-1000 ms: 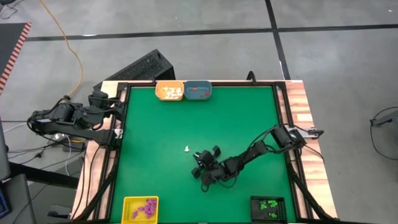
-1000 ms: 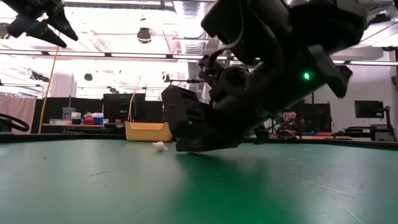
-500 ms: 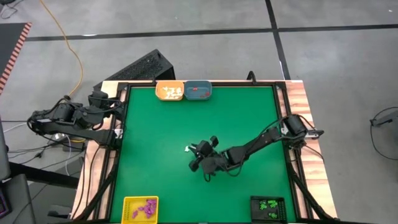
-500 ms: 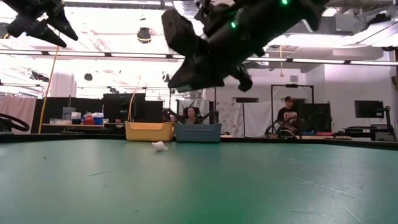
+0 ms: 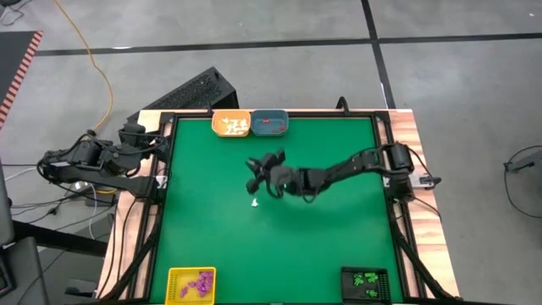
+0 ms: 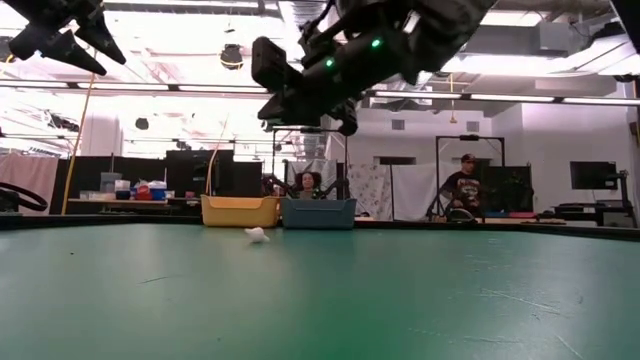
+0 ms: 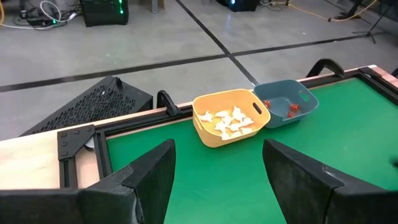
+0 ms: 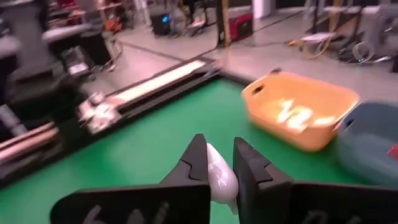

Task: Sort Halloween decoration
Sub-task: Put the white ghost into the orange bin

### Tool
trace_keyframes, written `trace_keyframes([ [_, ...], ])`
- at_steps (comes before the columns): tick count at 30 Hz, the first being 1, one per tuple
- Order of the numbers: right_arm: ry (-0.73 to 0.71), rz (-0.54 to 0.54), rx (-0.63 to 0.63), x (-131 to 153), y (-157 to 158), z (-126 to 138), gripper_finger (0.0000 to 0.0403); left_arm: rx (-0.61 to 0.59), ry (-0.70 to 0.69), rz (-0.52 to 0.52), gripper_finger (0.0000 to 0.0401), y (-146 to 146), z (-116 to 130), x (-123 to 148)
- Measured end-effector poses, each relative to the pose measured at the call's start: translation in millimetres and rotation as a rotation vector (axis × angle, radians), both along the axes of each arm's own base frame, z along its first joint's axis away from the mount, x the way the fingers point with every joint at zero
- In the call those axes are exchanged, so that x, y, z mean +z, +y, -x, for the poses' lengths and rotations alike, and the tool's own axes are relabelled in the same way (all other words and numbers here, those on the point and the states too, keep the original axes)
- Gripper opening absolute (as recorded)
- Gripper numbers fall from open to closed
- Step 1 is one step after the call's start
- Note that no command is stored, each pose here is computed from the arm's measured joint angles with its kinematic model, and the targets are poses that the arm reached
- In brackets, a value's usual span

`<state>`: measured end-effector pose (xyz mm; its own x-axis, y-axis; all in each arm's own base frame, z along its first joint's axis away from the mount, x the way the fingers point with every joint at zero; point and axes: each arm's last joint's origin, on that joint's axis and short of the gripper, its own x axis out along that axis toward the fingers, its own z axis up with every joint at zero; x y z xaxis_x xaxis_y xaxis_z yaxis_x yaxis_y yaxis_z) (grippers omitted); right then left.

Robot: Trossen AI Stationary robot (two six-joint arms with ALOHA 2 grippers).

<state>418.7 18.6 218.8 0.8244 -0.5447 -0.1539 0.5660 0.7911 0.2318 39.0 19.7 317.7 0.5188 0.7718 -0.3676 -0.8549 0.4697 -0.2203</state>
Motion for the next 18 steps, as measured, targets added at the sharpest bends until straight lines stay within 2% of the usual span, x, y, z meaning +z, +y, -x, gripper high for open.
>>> trace_keyframes([
  [3,-0.024,0.007,-0.036,10,-28,-5,0.0035,0.005,-0.005,0.001,0.0231,0,0,0],
  [9,-0.068,0.036,0.002,34,-81,-11,0.0035,0.02,-0.009,-0.009,0.0231,0,0,0],
  [14,-0.115,0.048,-0.068,50,-121,-8,0.0035,0.041,-0.011,-0.027,0.0231,1,1,1],
  [18,-0.18,-0.005,-0.129,53,-150,-11,0.0035,0.048,-0.011,-0.033,0.0231,1,1,1],
])
